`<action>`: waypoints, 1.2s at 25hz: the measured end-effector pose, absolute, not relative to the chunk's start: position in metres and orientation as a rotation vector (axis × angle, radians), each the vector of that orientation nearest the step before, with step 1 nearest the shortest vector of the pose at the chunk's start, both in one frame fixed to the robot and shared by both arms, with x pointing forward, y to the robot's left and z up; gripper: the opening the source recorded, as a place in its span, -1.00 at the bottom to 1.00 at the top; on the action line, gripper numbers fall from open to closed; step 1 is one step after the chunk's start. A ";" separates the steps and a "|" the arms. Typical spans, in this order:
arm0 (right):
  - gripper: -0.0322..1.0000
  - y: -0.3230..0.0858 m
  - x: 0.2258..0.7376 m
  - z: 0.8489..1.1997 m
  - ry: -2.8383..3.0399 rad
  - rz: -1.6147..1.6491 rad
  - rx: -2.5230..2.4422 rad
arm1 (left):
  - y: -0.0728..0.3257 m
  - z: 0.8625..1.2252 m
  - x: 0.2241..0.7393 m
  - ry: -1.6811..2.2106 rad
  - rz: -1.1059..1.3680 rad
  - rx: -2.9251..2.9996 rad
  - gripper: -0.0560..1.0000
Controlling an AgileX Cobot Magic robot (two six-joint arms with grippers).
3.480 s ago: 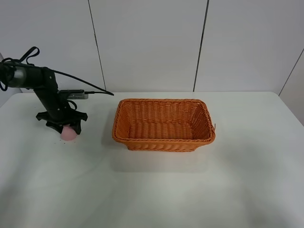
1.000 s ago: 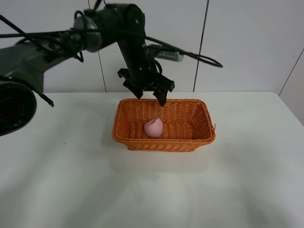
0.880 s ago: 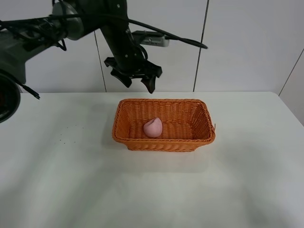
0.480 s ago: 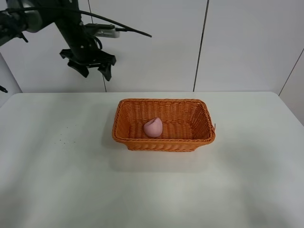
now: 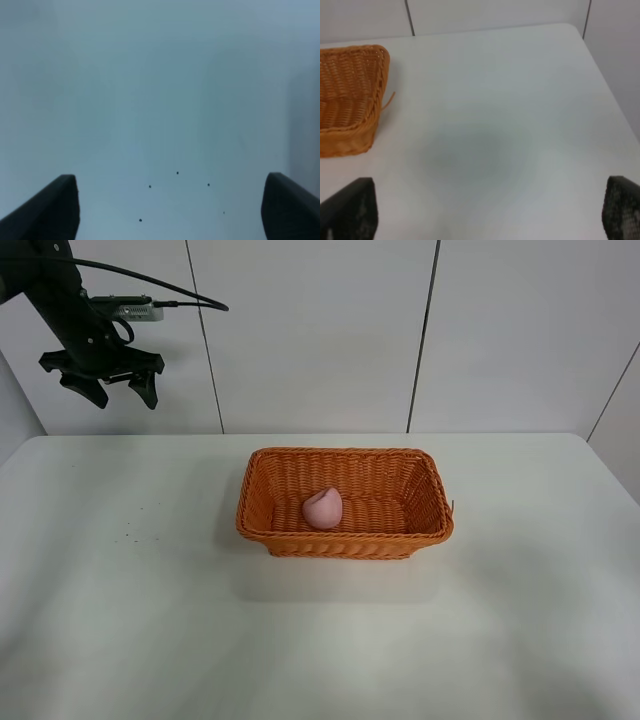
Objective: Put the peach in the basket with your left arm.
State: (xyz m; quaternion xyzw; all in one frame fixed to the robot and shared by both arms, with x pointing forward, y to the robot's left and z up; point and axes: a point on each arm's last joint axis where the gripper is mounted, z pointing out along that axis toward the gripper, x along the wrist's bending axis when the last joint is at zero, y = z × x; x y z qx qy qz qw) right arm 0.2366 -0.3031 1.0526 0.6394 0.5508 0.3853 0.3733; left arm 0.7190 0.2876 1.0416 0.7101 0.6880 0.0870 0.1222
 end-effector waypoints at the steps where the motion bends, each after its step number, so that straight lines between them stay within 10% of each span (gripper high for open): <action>1: 0.41 -0.303 0.237 1.053 1.411 0.987 1.638 | 0.287 1.040 0.718 2.010 0.239 2.073 0.71; 12: 0.41 -0.303 0.237 1.053 1.411 0.987 1.638 | 0.285 1.061 0.657 2.038 0.128 2.112 0.71; 30: 0.41 -0.303 0.237 1.053 1.411 0.987 1.638 | 0.291 1.058 0.371 2.009 0.104 2.169 0.71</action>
